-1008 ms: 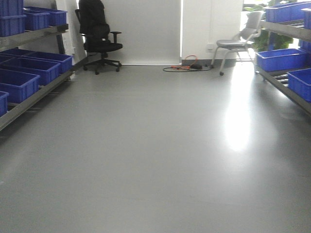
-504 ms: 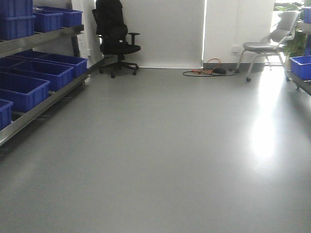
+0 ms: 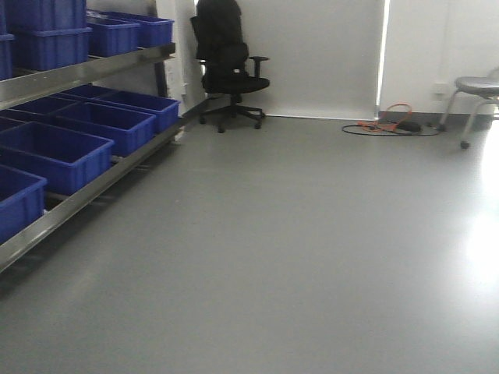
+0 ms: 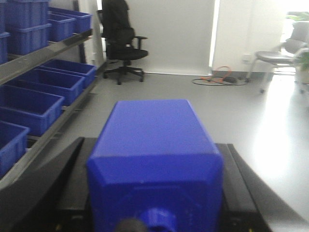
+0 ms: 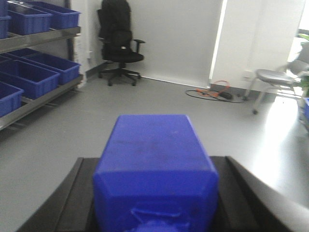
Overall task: Pick and sort blue part to right shelf
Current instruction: 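Turn the base toward the shelf of blue bins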
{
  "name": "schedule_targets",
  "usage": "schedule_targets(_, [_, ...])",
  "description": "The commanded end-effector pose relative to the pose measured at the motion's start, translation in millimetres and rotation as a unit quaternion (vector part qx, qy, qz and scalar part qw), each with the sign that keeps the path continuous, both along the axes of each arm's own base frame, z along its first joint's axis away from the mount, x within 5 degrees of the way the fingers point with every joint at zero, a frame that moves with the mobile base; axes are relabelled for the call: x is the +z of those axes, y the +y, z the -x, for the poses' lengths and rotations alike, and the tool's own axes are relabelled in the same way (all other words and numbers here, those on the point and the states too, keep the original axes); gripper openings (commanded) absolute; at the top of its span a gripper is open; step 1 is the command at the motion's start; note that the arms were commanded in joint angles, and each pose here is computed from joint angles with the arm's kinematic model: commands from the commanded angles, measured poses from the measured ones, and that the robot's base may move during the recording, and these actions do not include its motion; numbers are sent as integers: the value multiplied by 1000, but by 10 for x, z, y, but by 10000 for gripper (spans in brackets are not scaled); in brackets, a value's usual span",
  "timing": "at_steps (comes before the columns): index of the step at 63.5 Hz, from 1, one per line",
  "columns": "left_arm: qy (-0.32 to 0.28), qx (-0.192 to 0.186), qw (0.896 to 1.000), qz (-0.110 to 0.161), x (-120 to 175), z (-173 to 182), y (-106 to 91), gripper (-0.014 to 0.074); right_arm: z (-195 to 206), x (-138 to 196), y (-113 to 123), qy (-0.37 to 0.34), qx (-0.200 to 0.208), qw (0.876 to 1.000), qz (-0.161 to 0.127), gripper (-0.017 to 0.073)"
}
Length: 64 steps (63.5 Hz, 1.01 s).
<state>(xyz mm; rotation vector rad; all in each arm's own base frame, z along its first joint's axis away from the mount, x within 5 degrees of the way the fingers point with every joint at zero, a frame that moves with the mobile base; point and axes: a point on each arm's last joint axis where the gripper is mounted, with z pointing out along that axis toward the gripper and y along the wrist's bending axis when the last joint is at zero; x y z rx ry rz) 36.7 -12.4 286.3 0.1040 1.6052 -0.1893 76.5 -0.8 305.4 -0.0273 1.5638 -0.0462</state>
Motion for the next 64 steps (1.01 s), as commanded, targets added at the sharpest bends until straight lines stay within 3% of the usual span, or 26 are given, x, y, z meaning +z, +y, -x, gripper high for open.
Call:
schedule_targets(1, [-46, 7, 999, 17, 159, 6, 14, 333, 12, 184, -8, -61, -5, 998, 7, 267])
schedule_targets(64, [-46, 7, 999, 17, 159, 6, 14, 333, 12, 184, -8, -61, -5, 998, 7, 267])
